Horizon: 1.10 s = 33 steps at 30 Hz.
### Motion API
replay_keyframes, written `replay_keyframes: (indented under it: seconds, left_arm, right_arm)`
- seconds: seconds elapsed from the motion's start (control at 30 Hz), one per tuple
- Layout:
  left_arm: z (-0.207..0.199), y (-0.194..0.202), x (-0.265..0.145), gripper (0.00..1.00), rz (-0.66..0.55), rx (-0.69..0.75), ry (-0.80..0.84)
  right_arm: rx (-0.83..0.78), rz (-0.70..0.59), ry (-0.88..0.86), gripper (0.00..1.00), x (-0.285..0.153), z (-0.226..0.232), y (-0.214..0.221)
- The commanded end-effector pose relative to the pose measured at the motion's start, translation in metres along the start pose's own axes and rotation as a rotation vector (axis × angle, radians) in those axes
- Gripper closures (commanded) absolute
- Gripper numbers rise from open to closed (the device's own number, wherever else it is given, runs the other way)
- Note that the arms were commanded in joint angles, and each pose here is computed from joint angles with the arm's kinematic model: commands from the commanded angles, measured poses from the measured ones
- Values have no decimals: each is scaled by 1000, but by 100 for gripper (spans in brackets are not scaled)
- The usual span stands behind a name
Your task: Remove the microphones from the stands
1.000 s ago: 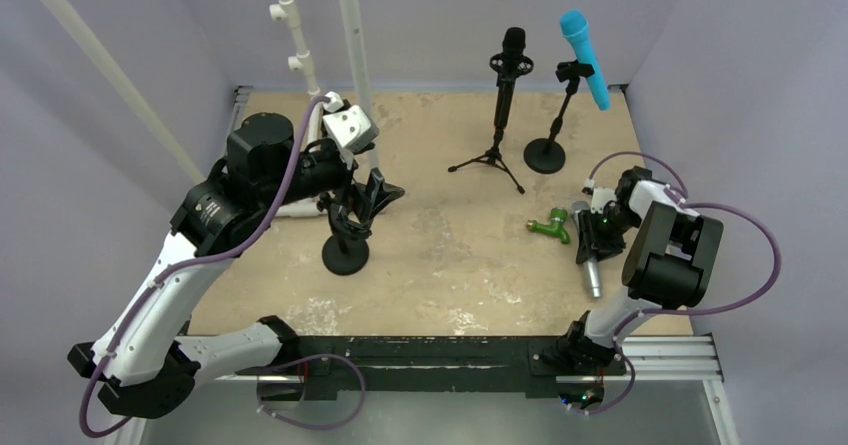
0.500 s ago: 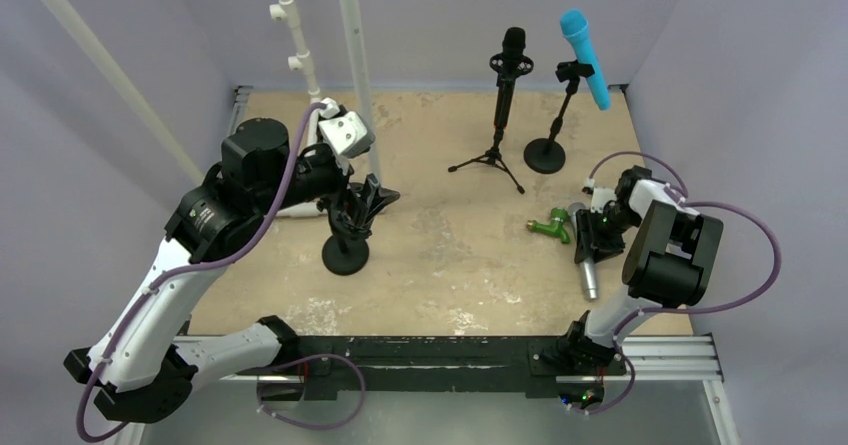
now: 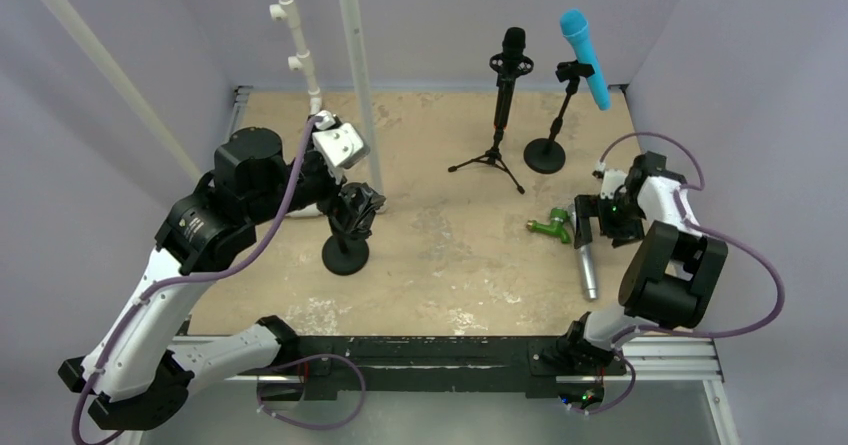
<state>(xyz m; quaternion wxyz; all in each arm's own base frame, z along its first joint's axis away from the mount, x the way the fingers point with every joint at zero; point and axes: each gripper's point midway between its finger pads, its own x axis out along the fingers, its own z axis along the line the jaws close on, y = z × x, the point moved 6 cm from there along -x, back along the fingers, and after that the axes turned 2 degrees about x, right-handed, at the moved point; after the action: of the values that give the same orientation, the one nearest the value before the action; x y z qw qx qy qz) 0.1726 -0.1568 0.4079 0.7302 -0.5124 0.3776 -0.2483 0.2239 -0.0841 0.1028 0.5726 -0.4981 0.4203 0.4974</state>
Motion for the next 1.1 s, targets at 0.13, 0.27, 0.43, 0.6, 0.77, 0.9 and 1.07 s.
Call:
replay_keyframes:
  seconds: [0.13, 0.27, 0.43, 0.6, 0.77, 0.9, 1.07]
  left_arm:
    - [17, 17, -29, 0, 96, 118, -162]
    - [26, 28, -44, 0, 152, 126, -250]
    - [33, 41, -65, 0, 159, 53, -288]
    - [24, 66, -72, 0, 133, 30, -273]
    - [21, 96, -70, 0, 112, -35, -326]
    - [18, 117, -69, 0, 115, -86, -354]
    - [15, 143, -60, 0, 134, -108, -350]
  right_arm:
    - [-68, -237, -83, 1, -85, 30, -23]
    - [-142, -332, -175, 1, -118, 56, -27]
    - [-294, -436, -209, 2, -151, 100, -32]
    - [-427, -488, -297, 3, -165, 144, -35]
    - [-515, -519, -351, 4, -171, 167, -35]
    - [-565, -555, -392, 4, -177, 179, -34]
    - [-590, -568, -430, 4, -180, 187, -35]
